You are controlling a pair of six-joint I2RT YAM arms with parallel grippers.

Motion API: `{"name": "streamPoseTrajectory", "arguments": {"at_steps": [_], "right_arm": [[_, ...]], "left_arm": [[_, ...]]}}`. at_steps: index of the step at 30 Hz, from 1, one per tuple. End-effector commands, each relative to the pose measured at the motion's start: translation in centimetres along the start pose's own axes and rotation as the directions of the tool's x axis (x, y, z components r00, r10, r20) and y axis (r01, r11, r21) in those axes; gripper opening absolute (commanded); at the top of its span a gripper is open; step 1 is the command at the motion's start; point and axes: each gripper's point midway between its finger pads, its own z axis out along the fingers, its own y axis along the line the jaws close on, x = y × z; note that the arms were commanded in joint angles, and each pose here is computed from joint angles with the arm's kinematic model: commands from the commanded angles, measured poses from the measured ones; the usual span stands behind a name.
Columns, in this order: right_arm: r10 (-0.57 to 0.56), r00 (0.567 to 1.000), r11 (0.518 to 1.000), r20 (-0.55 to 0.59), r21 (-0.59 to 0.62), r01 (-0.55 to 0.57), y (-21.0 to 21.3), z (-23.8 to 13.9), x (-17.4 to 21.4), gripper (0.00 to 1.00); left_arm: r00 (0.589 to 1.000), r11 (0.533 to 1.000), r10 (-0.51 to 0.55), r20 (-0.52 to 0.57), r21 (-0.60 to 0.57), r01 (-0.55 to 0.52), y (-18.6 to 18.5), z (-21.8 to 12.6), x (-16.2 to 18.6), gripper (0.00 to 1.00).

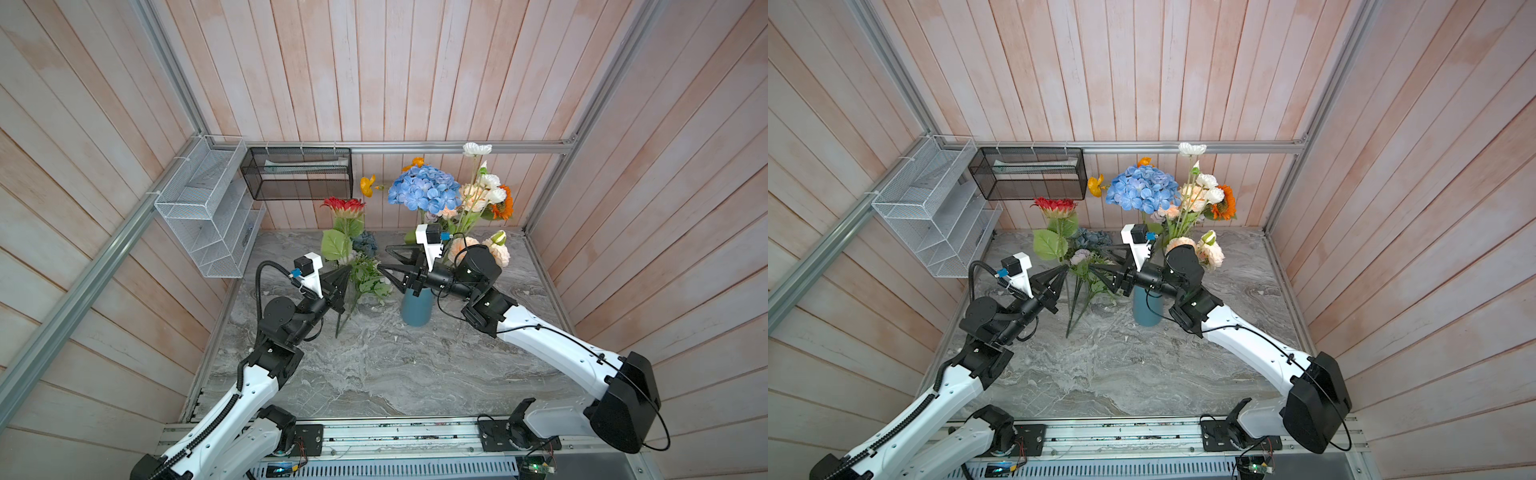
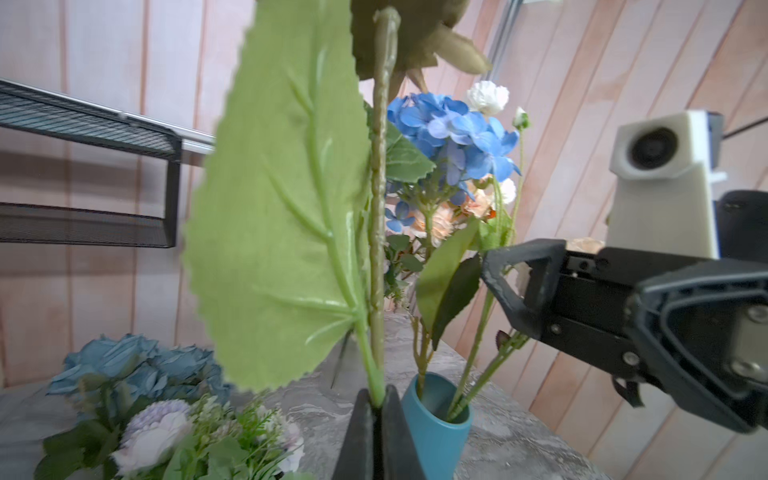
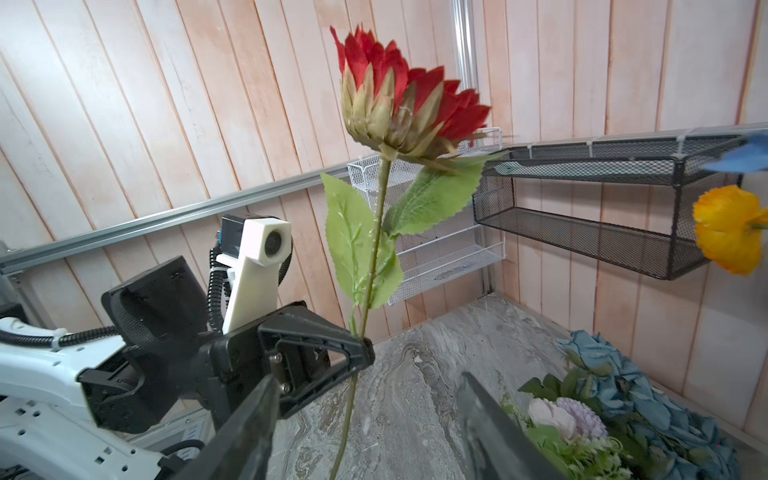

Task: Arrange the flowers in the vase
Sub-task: 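Carry the red gerbera toward the right gripper and let the right grasp it, then lower the red gerbera into the teal vase with the right gripper while the left withdraws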

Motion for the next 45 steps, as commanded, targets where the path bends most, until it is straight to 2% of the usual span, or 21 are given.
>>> {"name": "streamPoseTrajectory", "arguments": {"at_steps": [1,14,19,24,29,30,32,33,34,37,39,41,45], "right_arm": [[0.012,1.0,0.997,-0.01,-0.076,-0.013,1.3,0.8,-0.5,0.64],[0.031,0.999,0.996,-0.026,-0.087,-0.033,1.1,1.4,0.1,0.54],[0.03,0.999,0.995,-0.021,-0.092,-0.031,1.4,1.2,0.1,0.4],[0.027,0.999,0.995,-0.02,-0.092,-0.029,1.5,0.9,0.2,0.17],[0.022,1.0,0.995,-0.019,-0.092,-0.023,1.6,0.8,0.2,0.07],[0.018,1.0,0.995,-0.019,-0.094,-0.02,1.7,0.7,0.1,0.02],[0.014,1.0,0.996,-0.018,-0.091,-0.015,1.7,0.7,0.1,0.0],[0.009,1.0,0.996,-0.017,-0.092,-0.01,1.7,0.6,0.1,0.0],[0.005,1.0,0.996,-0.016,-0.09,-0.006,1.7,0.6,0.1,0.0],[-0.012,1.0,0.997,-0.01,-0.076,0.012,1.6,0.4,-0.2,0.0],[-0.029,1.0,0.998,-0.01,-0.056,0.029,1.5,0.2,-0.3,0.0],[-0.057,0.998,0.998,-0.009,-0.021,0.057,1.1,0.0,-0.6,0.0],[-0.134,0.991,0.988,-0.019,0.072,0.135,0.2,-0.9,-1.3,0.0]], "left_arm": [[0.994,0.988,0.095,0.057,0.119,-0.101,-3.2,0.6,-2.2,0.0],[0.986,0.962,0.14,0.09,0.223,-0.157,-7.2,1.2,-2.7,0.0],[0.986,0.958,0.145,0.081,0.236,-0.161,-7.7,1.5,-2.2,0.0],[0.986,0.959,0.147,0.081,0.233,-0.162,-7.8,1.6,-2.2,0.0],[0.986,0.958,0.147,0.081,0.236,-0.162,-8.0,1.5,-2.2,0.0],[0.986,0.958,0.146,0.08,0.236,-0.161,-8.0,1.5,-2.2,0.0],[0.987,0.96,0.143,0.077,0.232,-0.157,-7.9,1.5,-2.1,0.01],[0.987,0.962,0.14,0.078,0.226,-0.154,-7.8,1.5,-2.2,0.13],[0.988,0.965,0.134,0.076,0.216,-0.148,-7.6,1.6,-2.1,0.31],[0.989,0.974,0.121,0.082,0.182,-0.135,-7.0,1.4,-2.2,0.64],[0.99,0.981,0.113,0.086,0.148,-0.125,-6.4,1.2,-2.3,0.72],[0.991,0.988,0.104,0.087,0.106,-0.113,-5.6,1.0,-2.1,0.76],[0.994,0.997,0.073,0.077,-0.002,-0.073,-3.5,0.4,-1.4,0.79]]}}
